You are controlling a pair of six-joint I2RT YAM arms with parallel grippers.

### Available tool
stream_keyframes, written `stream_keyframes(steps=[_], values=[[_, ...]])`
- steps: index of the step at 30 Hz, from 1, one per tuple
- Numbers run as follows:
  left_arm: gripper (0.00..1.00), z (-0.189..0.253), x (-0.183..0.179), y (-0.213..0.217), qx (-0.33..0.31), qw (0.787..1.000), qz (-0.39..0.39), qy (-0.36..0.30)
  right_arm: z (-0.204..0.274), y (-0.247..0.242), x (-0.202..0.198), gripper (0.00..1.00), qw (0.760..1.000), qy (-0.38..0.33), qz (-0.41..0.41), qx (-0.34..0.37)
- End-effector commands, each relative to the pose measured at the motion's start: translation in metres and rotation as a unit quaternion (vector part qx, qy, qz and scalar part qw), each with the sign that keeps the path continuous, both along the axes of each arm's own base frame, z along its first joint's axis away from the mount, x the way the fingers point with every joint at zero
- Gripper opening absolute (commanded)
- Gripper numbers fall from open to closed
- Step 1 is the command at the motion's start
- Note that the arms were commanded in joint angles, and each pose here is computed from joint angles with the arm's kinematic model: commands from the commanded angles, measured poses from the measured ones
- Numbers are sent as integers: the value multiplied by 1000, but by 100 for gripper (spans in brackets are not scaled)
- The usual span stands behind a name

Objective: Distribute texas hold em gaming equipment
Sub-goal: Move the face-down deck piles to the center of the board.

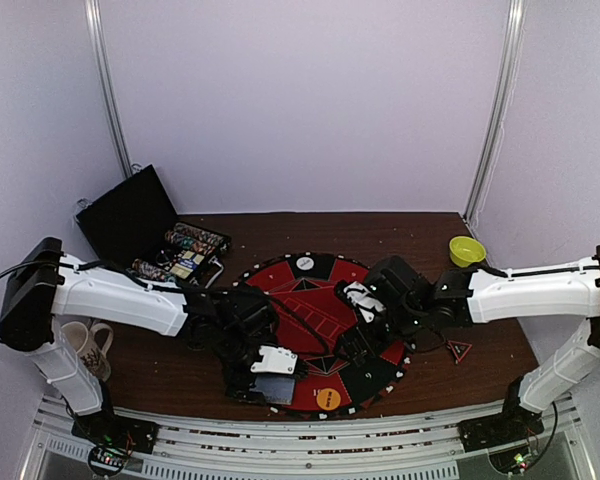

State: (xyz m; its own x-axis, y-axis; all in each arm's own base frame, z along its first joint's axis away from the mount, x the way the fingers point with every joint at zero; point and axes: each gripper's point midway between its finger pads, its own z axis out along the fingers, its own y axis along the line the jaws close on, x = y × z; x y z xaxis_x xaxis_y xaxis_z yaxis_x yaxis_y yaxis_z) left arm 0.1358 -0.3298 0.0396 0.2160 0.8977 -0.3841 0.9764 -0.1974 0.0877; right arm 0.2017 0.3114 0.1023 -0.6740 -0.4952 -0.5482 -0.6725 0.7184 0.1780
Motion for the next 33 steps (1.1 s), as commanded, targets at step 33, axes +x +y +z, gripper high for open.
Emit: stream_keyframes(steps=[33], values=[[72,-25,-9,0,19,1000,-15,18,-3,-8,8,100,1000,-10,-12,-21]])
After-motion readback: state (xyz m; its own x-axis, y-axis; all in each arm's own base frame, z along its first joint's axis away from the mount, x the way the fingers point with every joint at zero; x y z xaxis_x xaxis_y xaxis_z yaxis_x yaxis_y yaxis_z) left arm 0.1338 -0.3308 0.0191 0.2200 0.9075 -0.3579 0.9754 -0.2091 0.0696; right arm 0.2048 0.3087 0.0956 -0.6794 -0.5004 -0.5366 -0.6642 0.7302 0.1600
